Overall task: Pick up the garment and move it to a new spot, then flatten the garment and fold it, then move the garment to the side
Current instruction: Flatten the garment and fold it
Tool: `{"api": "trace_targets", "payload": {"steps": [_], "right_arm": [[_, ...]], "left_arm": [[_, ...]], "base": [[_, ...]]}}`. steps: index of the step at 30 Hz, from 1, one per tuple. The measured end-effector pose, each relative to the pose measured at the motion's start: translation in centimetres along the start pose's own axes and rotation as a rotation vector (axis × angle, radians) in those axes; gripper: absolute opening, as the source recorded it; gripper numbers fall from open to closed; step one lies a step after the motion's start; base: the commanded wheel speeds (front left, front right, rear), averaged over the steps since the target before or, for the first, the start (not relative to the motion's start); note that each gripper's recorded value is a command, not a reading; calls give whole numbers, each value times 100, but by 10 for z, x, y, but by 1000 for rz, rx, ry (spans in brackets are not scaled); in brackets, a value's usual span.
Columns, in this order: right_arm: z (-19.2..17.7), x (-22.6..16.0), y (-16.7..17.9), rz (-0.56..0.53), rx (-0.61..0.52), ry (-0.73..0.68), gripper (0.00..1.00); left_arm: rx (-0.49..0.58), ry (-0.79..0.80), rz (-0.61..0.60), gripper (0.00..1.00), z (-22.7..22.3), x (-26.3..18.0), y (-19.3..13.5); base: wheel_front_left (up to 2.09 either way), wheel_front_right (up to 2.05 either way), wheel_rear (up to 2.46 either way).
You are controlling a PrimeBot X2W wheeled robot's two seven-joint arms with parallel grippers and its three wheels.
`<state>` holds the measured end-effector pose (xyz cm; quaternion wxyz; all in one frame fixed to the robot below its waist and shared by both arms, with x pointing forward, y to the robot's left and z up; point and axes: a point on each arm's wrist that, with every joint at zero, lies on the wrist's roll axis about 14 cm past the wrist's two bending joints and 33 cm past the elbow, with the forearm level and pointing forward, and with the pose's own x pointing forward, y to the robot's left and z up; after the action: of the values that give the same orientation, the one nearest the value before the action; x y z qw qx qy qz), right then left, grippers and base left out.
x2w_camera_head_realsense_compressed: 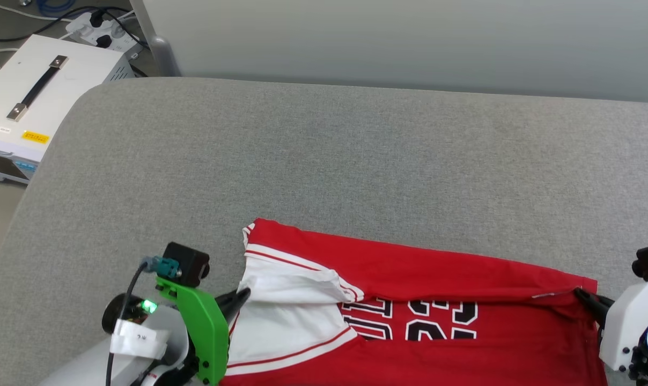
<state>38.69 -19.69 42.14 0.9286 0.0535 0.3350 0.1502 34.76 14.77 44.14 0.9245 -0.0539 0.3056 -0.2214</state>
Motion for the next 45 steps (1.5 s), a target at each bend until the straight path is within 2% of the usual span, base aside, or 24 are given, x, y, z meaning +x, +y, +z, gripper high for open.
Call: {"api": "trace_targets", "payload": {"steps": [3, 6, 14, 15, 16, 17, 23, 30, 36, 42, 43, 45], "right_arm": [[-22, -8, 5, 17, -34, 66, 0], [-28, -9, 5, 19, -51, 88, 0], [-46, -10, 0, 12, -86, 149, 0], [-49, -10, 0, 12, -80, 157, 38], [-52, -11, 1, 14, -77, 165, 100], [-53, -11, 1, 14, -73, 169, 100], [-50, -20, 3, 18, -62, 153, 100], [-29, -33, 2, 8, 3, 90, 100], [-19, -35, -9, -52, 108, 55, 100], [-29, -29, -22, -133, 234, 67, 100], [-47, -21, -22, -165, 311, 123, 100], [-53, -18, -22, -174, 329, 150, 100]], "left_arm": [[-24, 68, -5, 0, -31, -6, -6], [-28, 109, 3, 0, -45, -7, -5], [-22, 165, -15, 0, -65, 0, -14], [-23, 169, -15, 1, -66, 1, -14], [-23, 174, -12, 47, -68, 1, -14], [-19, 176, -9, 100, -69, 1, -13], [-24, 88, 10, 100, -59, -3, -13], [-50, -207, 74, 100, 2, -11, -5], [-68, -449, 173, 100, 47, -27, 15], [-64, -540, 224, 100, 62, -33, 24], [-40, -543, 264, 100, 56, -36, 32], [-37, -531, 274, 100, 49, -35, 35]], "base": [[0, 0, 0], [0, 0, 0], [0, 0, 0], [0, 0, 0], [0, 0, 0], [0, 0, 0], [0, 0, 0], [0, 0, 0], [0, 0, 0], [0, 0, 0], [0, 0, 0], [0, 0, 0]]}}
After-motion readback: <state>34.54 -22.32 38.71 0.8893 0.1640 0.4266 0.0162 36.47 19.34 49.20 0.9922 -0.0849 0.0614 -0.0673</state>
